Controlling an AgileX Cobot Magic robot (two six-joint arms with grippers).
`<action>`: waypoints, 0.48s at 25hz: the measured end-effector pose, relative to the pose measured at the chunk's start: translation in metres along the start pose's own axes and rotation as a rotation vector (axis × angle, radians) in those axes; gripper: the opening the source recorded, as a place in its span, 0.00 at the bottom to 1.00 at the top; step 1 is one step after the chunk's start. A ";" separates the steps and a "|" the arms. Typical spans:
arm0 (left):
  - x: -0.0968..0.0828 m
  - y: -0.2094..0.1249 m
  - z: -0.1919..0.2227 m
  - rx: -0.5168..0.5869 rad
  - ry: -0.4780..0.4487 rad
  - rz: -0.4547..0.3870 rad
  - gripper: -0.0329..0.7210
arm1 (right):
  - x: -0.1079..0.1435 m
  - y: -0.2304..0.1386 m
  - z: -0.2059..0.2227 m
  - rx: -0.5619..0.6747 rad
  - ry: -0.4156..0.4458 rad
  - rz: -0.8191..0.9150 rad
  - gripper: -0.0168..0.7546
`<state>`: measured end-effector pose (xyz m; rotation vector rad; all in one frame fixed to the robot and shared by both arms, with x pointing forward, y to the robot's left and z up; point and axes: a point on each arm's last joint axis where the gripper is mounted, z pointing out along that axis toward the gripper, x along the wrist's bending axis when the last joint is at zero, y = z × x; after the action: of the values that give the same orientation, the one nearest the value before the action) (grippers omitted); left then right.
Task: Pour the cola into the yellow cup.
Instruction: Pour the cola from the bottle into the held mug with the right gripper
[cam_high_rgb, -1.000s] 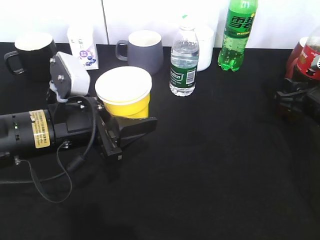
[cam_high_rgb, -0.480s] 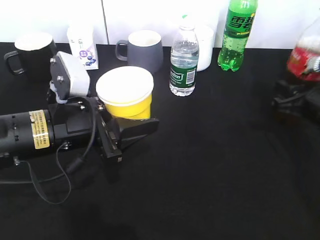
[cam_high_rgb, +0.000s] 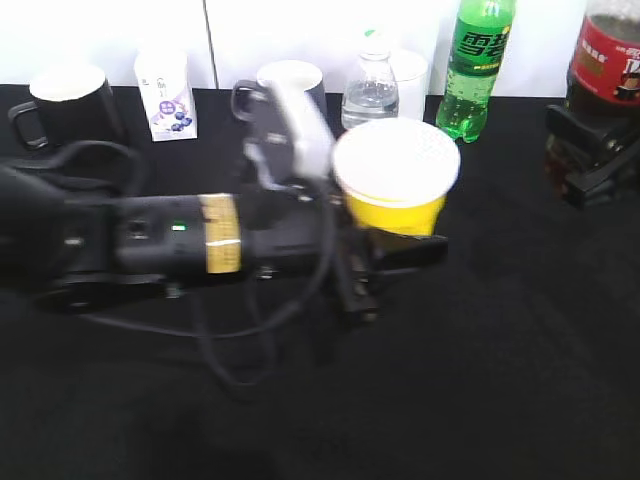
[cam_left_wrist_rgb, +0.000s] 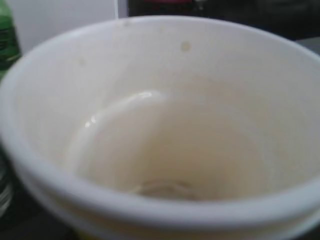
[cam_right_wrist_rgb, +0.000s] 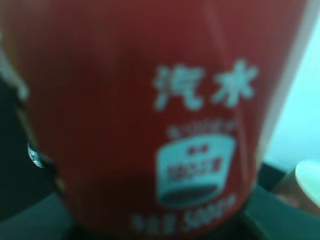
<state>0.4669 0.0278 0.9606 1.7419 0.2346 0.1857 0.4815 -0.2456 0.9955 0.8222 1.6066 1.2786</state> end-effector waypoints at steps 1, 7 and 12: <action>0.003 -0.002 0.005 0.006 0.004 -0.001 0.63 | 0.001 0.001 -0.001 -0.004 0.011 -0.044 0.51; 0.003 0.011 0.028 -0.007 -0.006 0.019 0.63 | 0.003 0.002 -0.001 -0.010 0.031 -0.446 0.51; 0.004 0.009 0.028 0.020 0.007 0.019 0.63 | 0.000 0.002 -0.001 -0.003 0.000 -0.688 0.50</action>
<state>0.4781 0.0011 0.9644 1.7641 0.2260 0.2041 0.4807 -0.2455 0.9973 0.2164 1.6772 0.7801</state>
